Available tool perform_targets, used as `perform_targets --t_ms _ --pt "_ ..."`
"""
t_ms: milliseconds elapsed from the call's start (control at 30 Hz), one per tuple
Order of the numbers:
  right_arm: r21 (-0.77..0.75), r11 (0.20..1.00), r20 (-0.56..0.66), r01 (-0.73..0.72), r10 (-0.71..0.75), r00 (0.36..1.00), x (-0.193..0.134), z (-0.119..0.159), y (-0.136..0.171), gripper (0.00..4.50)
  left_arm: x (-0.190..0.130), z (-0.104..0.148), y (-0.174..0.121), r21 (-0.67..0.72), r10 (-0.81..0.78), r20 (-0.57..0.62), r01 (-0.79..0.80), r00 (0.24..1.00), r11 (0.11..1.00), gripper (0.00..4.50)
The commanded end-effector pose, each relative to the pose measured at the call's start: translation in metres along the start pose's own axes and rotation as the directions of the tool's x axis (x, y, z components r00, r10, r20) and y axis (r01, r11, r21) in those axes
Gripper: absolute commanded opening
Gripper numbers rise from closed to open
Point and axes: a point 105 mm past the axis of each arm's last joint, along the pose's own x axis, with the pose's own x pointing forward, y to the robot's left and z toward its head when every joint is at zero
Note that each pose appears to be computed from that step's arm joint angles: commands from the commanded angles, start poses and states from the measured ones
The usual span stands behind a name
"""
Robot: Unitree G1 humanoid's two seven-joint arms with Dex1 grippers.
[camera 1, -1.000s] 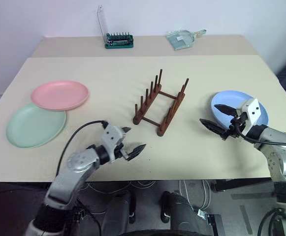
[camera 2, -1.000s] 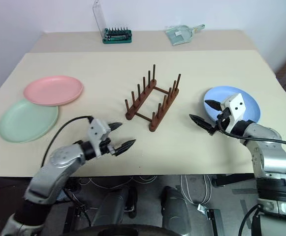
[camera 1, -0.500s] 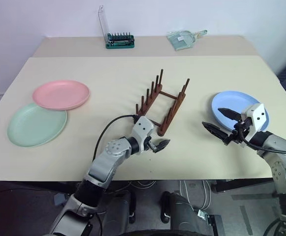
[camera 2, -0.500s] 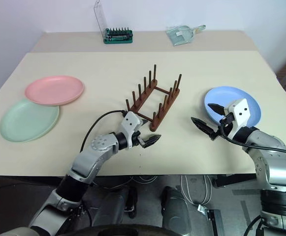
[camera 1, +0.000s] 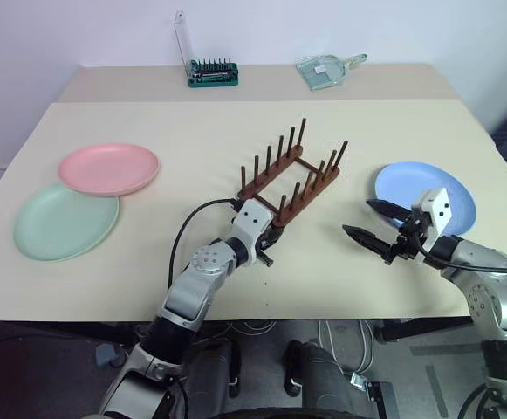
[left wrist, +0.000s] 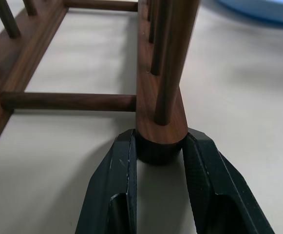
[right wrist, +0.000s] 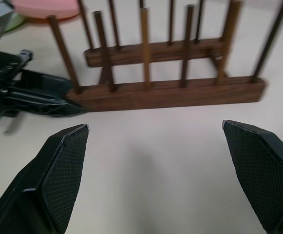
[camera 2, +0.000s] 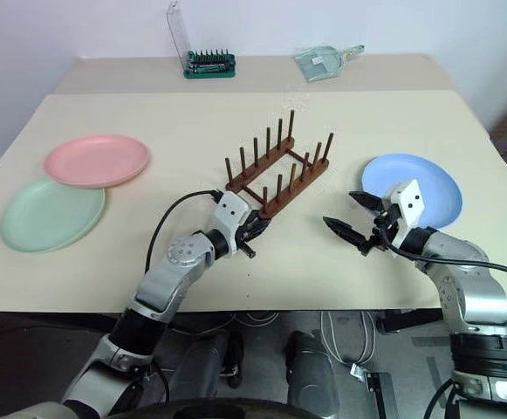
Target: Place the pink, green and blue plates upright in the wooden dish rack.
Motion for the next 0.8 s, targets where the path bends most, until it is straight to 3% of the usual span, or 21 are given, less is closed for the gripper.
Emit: perform_targets --t_ms 33,233,333,533,800 --pt "-0.033 0.999 0.027 -0.001 0.002 1.0 -0.001 0.01 -0.001 4.5 -0.003 -0.015 0.007 -0.024 0.047 -0.049 -0.049 0.998 0.999 0.76" --pt "-0.014 0.998 -0.039 -0.053 0.052 0.998 -0.004 -0.003 0.011 4.5 -0.012 -0.013 0.02 0.055 0.045 -0.032 -0.043 0.998 0.998 0.76" --pt "-0.006 0.992 -0.147 -0.124 0.122 0.982 -0.013 -0.025 0.027 4.5 -0.025 -0.002 0.016 0.174 -0.134 0.018 0.128 0.991 0.976 0.76" --pt "-0.025 0.997 -0.148 -0.071 0.067 0.987 -0.021 -0.025 0.021 4.5 -0.048 0.008 0.005 0.2 -0.414 0.012 0.403 0.91 0.893 0.76" --pt "-0.05 0.998 -0.143 -0.038 0.031 0.989 -0.026 -0.019 0.024 4.5 -0.06 0.0 0.037 0.205 -0.403 -0.052 0.405 0.914 0.891 0.76"
